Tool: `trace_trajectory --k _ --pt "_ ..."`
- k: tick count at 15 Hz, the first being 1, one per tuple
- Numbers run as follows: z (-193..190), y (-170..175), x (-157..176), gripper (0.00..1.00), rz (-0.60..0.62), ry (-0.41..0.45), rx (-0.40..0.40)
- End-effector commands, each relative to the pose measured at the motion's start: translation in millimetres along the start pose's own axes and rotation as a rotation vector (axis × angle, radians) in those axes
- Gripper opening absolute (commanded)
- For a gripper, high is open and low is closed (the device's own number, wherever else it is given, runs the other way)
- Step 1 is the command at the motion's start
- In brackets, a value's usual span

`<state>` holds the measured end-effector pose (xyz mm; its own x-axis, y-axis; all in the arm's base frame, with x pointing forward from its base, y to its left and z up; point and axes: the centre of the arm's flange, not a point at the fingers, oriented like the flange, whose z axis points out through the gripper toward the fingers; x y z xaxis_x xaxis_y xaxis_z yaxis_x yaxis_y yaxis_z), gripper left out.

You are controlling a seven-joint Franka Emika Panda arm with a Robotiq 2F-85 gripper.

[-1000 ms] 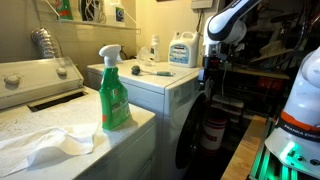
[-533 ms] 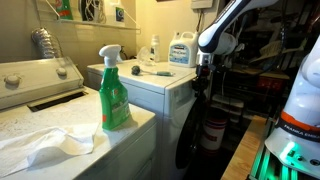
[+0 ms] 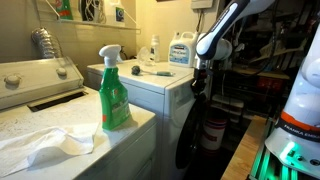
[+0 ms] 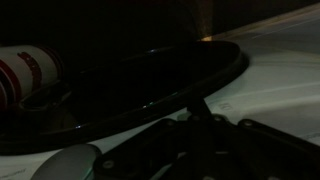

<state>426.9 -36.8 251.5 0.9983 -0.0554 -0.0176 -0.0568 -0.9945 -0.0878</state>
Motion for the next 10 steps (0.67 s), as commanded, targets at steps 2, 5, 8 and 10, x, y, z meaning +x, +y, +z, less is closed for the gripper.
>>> trace_trajectory --k 2,5,8,10 --pt "0 8 1 0.0 -0.027 0.05 -0.049" --pt "-5 7 0 0.0 -0.032 0.053 -0.043" --pt "-7 7 0 0.0 -0.027 0.045 -0.053" --pt "-11 8 -2 0.0 -0.034 0.026 -0.072"
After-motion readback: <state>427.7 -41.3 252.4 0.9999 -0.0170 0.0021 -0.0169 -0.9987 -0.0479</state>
